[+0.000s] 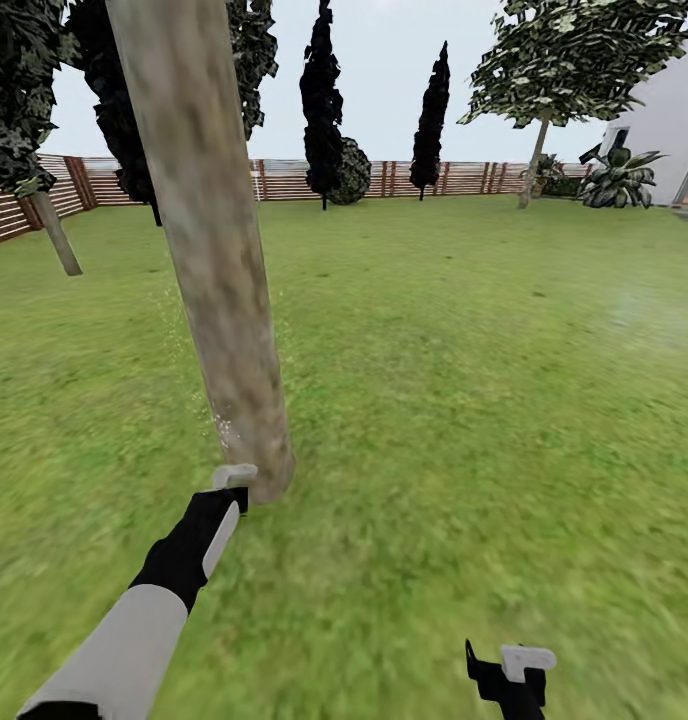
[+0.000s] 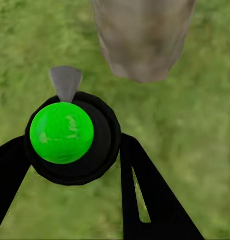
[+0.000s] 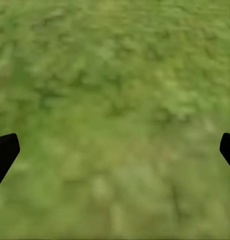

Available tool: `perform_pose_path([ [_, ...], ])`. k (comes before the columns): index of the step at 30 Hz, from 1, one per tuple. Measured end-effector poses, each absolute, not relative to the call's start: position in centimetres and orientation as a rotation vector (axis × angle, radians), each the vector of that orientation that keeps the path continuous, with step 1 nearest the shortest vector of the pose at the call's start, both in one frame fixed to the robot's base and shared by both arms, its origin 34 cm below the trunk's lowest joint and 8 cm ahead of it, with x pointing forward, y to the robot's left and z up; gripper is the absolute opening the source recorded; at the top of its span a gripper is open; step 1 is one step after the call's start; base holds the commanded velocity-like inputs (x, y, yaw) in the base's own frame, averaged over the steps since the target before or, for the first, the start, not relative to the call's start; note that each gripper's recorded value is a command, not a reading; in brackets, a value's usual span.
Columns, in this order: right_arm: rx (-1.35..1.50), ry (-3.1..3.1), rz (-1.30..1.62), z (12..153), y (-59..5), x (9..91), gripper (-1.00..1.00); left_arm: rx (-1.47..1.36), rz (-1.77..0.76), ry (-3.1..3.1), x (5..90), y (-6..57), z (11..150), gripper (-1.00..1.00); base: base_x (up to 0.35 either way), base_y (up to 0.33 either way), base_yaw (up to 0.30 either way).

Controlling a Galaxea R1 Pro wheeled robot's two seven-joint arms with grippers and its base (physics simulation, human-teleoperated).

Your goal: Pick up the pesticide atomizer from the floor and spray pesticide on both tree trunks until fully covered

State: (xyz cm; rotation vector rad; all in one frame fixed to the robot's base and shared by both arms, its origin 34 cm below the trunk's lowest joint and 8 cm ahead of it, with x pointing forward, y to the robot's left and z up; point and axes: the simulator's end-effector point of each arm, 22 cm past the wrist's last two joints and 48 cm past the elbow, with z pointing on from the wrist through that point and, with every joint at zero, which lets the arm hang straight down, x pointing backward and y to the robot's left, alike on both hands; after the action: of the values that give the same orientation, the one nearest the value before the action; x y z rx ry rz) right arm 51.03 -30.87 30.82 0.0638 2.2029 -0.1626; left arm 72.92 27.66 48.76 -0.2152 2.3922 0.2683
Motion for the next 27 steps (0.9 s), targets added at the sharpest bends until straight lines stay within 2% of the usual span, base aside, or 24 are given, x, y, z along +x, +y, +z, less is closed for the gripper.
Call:
perform_pose_path([
  [4,0.063,2.203,-0.163,30.8,-30.9,51.0,1.0,-0.184,0.199,2.388,75.7,26.3,52.2,-1.0,0.0,0.0,0.0],
  [9,0.059,2.204,-0.162,30.8,-30.9,51.0,1.0,-0.187,0.224,2.384,76.9,29.0,54.0,-1.0,0.0,0.0,0.0],
  [14,0.059,2.204,-0.162,30.8,-30.9,51.0,1.0,-0.164,0.179,2.383,78.5,26.5,56.6,-1.0,0.0,0.0,0.0],
  [20,0.059,2.206,-0.16,30.7,-30.8,51.0,1.0,-0.188,0.251,2.385,78.2,30.6,56.6,-1.0,0.0,0.0,0.0],
  [27,0.059,2.206,-0.16,30.8,-30.8,51.0,1.0,-0.177,0.239,2.34,78.9,29.9,59.0,-1.0,0.08,0.032,0.0],
])
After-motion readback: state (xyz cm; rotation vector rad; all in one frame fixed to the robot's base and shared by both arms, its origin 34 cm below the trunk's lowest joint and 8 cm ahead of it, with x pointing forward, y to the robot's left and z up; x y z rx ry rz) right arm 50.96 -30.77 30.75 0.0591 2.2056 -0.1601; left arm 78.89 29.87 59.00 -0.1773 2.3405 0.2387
